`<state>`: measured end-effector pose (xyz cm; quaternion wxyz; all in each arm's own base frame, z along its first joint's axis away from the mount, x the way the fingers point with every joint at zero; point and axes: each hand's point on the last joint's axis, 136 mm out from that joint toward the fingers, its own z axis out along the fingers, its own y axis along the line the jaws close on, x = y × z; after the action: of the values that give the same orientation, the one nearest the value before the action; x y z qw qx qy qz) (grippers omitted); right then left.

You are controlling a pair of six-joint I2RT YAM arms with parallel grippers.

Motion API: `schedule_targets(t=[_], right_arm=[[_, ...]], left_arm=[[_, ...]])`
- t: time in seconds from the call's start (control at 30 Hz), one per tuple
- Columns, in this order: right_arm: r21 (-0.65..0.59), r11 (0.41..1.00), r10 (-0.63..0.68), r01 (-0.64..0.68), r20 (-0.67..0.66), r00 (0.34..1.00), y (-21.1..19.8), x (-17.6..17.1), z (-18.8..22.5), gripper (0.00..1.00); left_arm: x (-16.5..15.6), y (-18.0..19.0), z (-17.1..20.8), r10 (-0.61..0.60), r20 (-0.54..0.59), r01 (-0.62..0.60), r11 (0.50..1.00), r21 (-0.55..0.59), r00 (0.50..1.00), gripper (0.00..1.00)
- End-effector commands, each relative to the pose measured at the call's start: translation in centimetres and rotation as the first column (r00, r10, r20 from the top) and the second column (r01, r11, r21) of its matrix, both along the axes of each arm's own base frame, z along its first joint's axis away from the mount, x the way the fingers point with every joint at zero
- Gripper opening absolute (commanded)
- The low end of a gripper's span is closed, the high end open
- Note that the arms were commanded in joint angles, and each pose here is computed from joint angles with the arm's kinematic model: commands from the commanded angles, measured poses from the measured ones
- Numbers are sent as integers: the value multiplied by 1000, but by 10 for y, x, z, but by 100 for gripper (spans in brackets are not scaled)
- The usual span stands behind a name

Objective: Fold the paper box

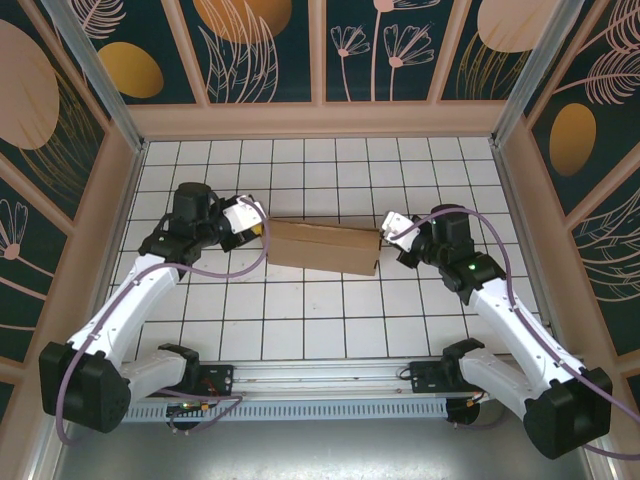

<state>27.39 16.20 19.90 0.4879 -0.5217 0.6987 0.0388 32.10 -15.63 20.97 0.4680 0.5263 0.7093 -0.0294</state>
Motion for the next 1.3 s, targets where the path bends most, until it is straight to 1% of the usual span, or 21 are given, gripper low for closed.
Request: schedule_targets(t=[0.0, 0.13, 0.2, 0.27, 0.33, 0.47, 0.5, 0.57, 0.7, 0.8, 0.87, 0.93, 1.0, 1.1, 1.2, 1.27], right_arm=[[0, 1000, 17, -17, 40, 999, 2, -1, 5, 0], [-2, 1000, 18, -18, 29, 999, 2, -1, 3, 0], [2, 1000, 17, -17, 25, 1000, 3, -1, 5, 0], [2, 1000, 17, -17, 21, 1000, 3, 0, 5, 0], [3, 1000, 19, -19, 13, 1000, 4, 0, 4, 0], [6, 1000, 20, -20, 2, 1000, 5, 0, 3, 0], [8, 1000, 21, -21, -1, 1000, 5, 0, 3, 0], [19, 1000, 19, -19, -6, 1000, 6, 1, 4, 0], [81, 997, 1, 2, -32, 1000, 10, 2, 16, 0], [143, 989, -23, 31, -56, 998, 13, 3, 23, 0], [179, 983, -36, 50, -84, 996, 15, 3, 25, 0], [213, 975, -29, 55, -124, 992, 18, 1, 26, 0], [257, 962, -50, 90, -157, 986, 19, 1, 29, 0], [311, 932, -119, 184, -216, 969, 16, 9, 32, 0], [330, 902, -194, 278, -267, 944, 11, 19, 30, 0], [337, 885, -221, 320, -300, 928, 10, 24, 29, 0]], left_arm=[[2, -3, -2, -27, 4, 27, 1000, 3, 1000, 51], [10, -3, 0, -18, 6, 18, 1000, 5, 1000, 44], [12, -4, -1, -16, -3, 16, 1000, 8, 1000, 36], [14, -4, -4, -12, -11, 12, 1000, 14, 1000, 23], [14, -5, -3, -15, -11, 15, 1000, 2, 1000, 14], [13, -7, 2, -24, -7, 24, 1000, -10, 1000, 2], [12, -7, 1, -27, -10, 27, 1000, -10, 1000, 0], [10, -9, 3, -38, -15, 38, 999, -25, 999, 0], [5, -18, 15, -32, -50, 25, 991, -131, 998, 0], [6, -20, 21, 26, -85, -43, 978, -206, 996, 0], [6, -20, 18, 66, -125, -94, 968, -232, 990, 0], [7, -18, 18, 121, -166, -164, 947, -277, 979, 0], [5, -19, 19, 143, -209, -207, 922, -328, 968, 0], [-4, -25, 22, 123, -278, -231, 888, -398, 953, 0], [-7, -27, 24, 128, -327, -273, 850, -450, 936, 0], [-6, -28, 26, 134, -350, -297, 831, -470, 927, 0]])
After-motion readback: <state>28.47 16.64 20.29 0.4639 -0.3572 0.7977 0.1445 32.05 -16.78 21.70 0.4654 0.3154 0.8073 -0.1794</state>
